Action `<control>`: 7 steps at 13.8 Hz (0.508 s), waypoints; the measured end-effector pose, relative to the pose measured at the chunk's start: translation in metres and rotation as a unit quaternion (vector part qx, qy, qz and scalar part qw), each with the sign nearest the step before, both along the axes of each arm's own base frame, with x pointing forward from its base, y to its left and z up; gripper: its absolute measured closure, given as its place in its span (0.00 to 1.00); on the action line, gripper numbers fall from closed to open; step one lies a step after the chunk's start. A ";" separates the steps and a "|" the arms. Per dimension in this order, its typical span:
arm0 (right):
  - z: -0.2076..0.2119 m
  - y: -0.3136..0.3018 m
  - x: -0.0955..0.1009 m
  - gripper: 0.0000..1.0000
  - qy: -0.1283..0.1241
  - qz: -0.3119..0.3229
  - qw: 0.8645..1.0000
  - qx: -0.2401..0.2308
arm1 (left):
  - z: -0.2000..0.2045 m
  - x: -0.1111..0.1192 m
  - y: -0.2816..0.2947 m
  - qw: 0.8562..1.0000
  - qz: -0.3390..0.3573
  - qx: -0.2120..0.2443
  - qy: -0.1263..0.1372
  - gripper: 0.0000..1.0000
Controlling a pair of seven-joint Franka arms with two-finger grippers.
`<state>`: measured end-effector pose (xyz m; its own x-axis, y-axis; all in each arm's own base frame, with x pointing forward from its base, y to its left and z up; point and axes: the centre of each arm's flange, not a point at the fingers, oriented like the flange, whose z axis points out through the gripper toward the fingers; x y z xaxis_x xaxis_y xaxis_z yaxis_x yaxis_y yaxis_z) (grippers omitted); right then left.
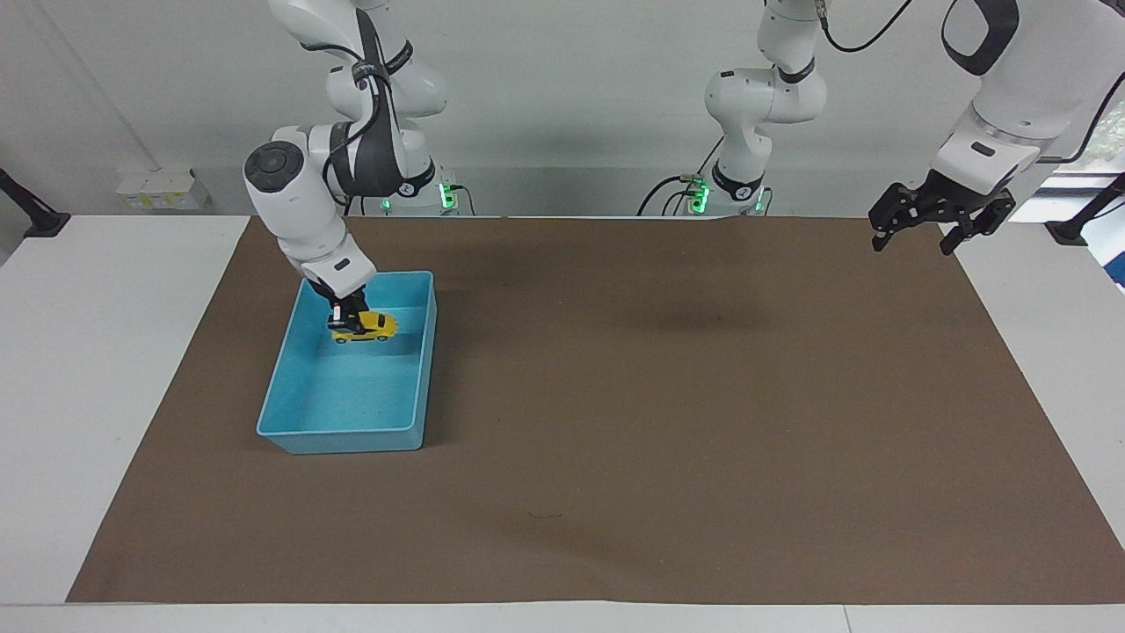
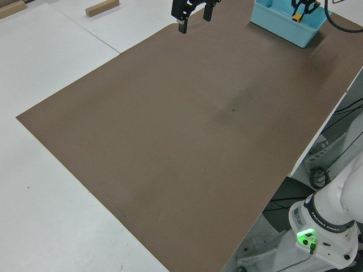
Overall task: Wind up and store yellow beetle car
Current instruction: 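Carry the yellow car into the blue bin with the right gripper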
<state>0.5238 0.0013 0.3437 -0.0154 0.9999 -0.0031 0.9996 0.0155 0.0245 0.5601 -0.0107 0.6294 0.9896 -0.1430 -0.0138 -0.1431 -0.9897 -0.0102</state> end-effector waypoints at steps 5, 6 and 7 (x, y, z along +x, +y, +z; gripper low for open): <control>-0.009 -0.003 0.001 0.60 -0.002 0.008 1.000 0.000 | 0.000 0.000 0.000 1.000 0.000 0.000 0.000 0.00; -0.012 -0.003 0.001 0.60 0.000 0.007 1.000 0.000 | 0.000 0.000 0.000 1.000 0.000 0.000 0.000 0.00; -0.013 -0.004 0.001 0.53 0.001 0.006 1.000 0.000 | 0.000 0.000 0.000 1.000 0.000 0.000 0.000 0.00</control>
